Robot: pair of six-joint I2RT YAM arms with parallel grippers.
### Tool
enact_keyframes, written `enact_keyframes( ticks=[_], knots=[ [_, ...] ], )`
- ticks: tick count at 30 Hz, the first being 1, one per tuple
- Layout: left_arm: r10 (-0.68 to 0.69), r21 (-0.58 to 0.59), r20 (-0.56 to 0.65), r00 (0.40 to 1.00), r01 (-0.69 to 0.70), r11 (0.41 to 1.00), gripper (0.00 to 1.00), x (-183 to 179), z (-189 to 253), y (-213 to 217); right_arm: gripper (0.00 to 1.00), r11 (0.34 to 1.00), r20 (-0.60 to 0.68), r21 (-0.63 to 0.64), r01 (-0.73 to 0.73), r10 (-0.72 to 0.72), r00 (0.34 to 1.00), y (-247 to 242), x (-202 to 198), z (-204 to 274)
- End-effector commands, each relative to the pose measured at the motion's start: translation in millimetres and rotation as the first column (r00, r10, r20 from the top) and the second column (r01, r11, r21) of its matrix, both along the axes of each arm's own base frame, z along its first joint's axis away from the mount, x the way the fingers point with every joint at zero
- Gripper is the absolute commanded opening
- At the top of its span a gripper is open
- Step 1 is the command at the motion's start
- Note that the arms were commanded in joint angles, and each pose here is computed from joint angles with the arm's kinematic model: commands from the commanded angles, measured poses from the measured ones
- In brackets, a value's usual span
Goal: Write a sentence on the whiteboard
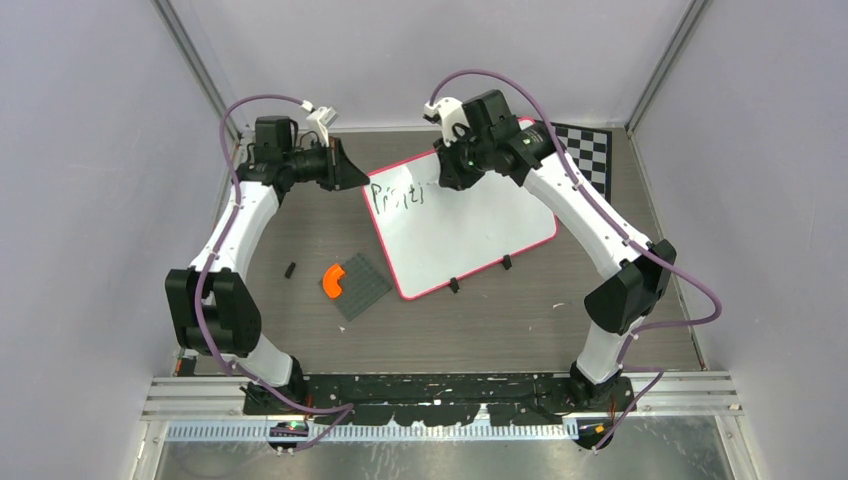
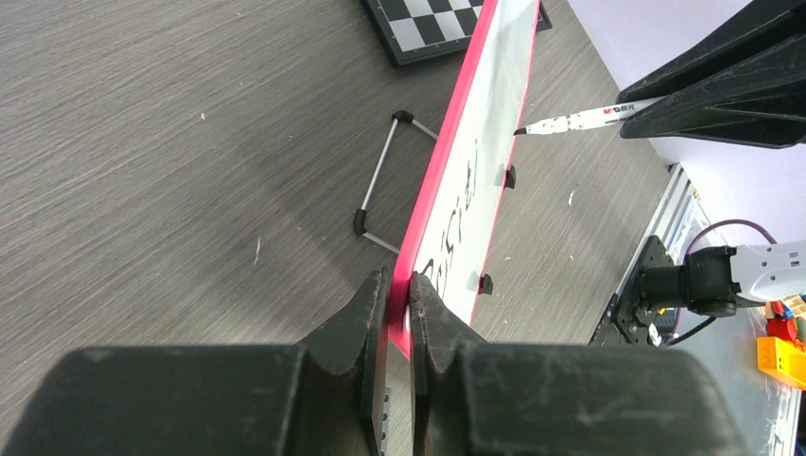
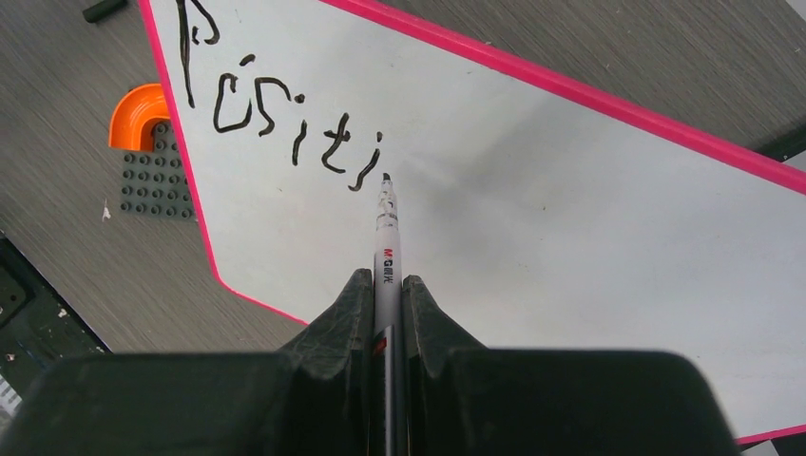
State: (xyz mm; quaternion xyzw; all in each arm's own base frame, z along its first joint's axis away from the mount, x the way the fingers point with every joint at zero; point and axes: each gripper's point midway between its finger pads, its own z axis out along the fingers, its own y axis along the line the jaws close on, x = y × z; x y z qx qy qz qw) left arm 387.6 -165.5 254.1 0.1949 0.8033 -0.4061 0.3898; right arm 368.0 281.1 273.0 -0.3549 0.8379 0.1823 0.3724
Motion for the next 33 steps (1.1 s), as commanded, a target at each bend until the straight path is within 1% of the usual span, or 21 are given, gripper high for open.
enact_keyframes(
  ticks=[1, 6, 24, 33],
  knots=[
    [-0.040, 0.002, 0.010, 0.999, 0.040, 0.999, 0.00, -5, 5, -10, 0.00, 0.998, 0.074, 0.055, -0.014, 0.010, 0.997, 8, 6, 29],
    [-0.038, 0.003, 0.009, 0.999, 0.038, 0.999, 0.00, -5, 4, -10, 0.00, 0.999, 0.051, 0.039, -0.016, 0.014, 0.999, 12, 8, 16],
    [-0.038, 0.009, 0.007, 0.999, 0.038, 0.999, 0.00, -6, 2, -10, 0.00, 1.000, 0.037, 0.017, -0.008, 0.008, 0.999, 16, 16, 2],
    [-0.036, 0.009, 0.004, 0.999, 0.036, 0.999, 0.00, -6, 0, -9, 0.00, 1.000, 0.013, -0.014, 0.005, -0.005, 1.000, 7, 8, -13]
  ],
)
